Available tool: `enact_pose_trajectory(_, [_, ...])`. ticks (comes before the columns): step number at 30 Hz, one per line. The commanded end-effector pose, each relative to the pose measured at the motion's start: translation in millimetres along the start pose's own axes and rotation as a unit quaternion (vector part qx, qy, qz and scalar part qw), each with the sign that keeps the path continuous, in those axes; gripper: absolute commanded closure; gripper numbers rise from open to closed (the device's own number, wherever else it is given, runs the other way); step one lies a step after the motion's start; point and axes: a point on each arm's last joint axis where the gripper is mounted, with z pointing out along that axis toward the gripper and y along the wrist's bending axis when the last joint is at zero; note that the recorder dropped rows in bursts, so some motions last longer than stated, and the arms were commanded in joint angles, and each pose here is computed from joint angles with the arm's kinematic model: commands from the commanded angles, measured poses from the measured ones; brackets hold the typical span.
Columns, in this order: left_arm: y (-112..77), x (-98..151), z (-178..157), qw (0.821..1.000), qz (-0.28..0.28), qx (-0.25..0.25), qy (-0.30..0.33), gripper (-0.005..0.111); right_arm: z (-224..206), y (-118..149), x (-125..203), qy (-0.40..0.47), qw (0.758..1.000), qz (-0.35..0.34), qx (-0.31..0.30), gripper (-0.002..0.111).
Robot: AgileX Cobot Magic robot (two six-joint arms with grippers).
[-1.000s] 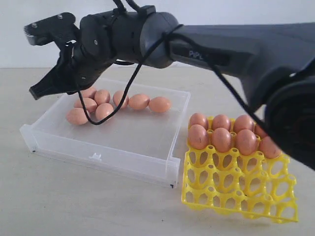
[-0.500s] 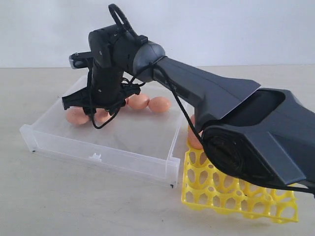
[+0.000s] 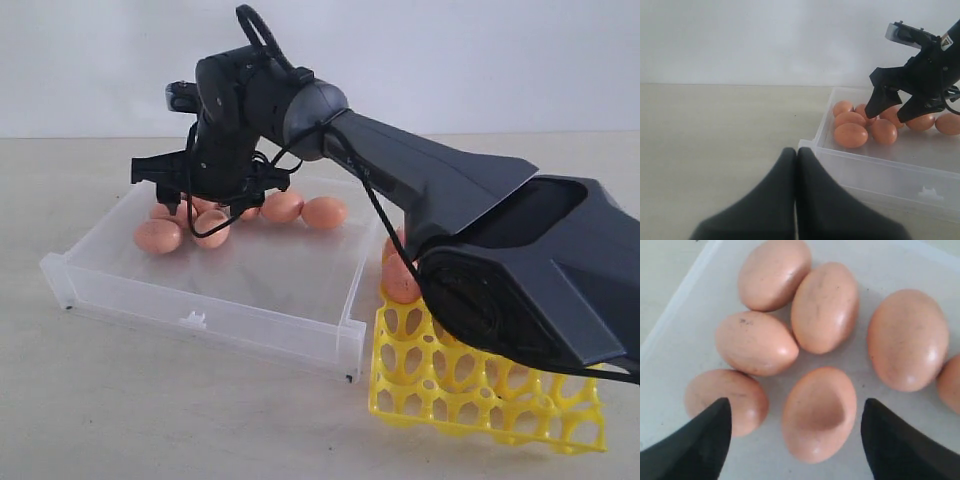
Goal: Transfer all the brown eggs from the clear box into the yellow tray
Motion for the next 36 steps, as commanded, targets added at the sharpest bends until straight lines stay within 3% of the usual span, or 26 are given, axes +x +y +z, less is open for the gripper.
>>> enact_pose_trajectory(1, [-0.4,-1.0,-0.4,1.0,-0.002,0.003,-0.003,0.111,-2.7,-12.0,-9.6,-0.013,1.0,0.018,0.006,0.04])
enact_pose_trajectory(12, [-0.4,-1.0,-0.4,1.0,-0.002,0.003,-0.003,0.111,37.6,-23.8,9.9,0.025,0.999,0.029,0.019,0.044])
enact_pose_trajectory(14, [-0.4,-1.0,-0.4,1.0,-0.002,0.003,-0.003,0.111,37.6,-22.9,10.2,0.027,0.999,0.033,0.014,0.058])
enact_pose_trajectory(18, [-0.4,-1.0,-0.4,1.0,-0.002,0.003,-0.003,0.111,32.5,-20.5,6.4,0.016,1.0,0.026,0.008,0.109])
enact_pose_trajectory(26, [-0.4,-1.0,-0.4,1.0,-0.002,0.003,-0.003,0.111,-6.5,-8.2,-5.3,0.011,1.0,0.015,0.0,0.107])
enact_pose_trajectory(29, [-0.4,-1.0,-0.4,1.0,-0.002,0.003,-0.003,0.111,-30.3,1.0,-7.5,0.006,0.998,-0.064,0.022,0.107])
enact_pose_trajectory(32, [-0.4,-1.0,-0.4,1.0,-0.002,0.003,-0.003,0.111,-53.1,17.1,-2.2,-0.014,0.975,-0.194,0.107,0.107])
enact_pose_trajectory(34, [-0.4,-1.0,-0.4,1.0,-0.002,0.003,-0.003,0.111,-65.5,32.4,1.8,-0.046,0.958,-0.235,0.158,0.107])
enact_pose_trajectory(36, [-0.4,-1.0,-0.4,1.0,-0.002,0.003,-0.003,0.111,-76.2,50.4,5.3,-0.074,0.954,-0.252,0.148,0.109])
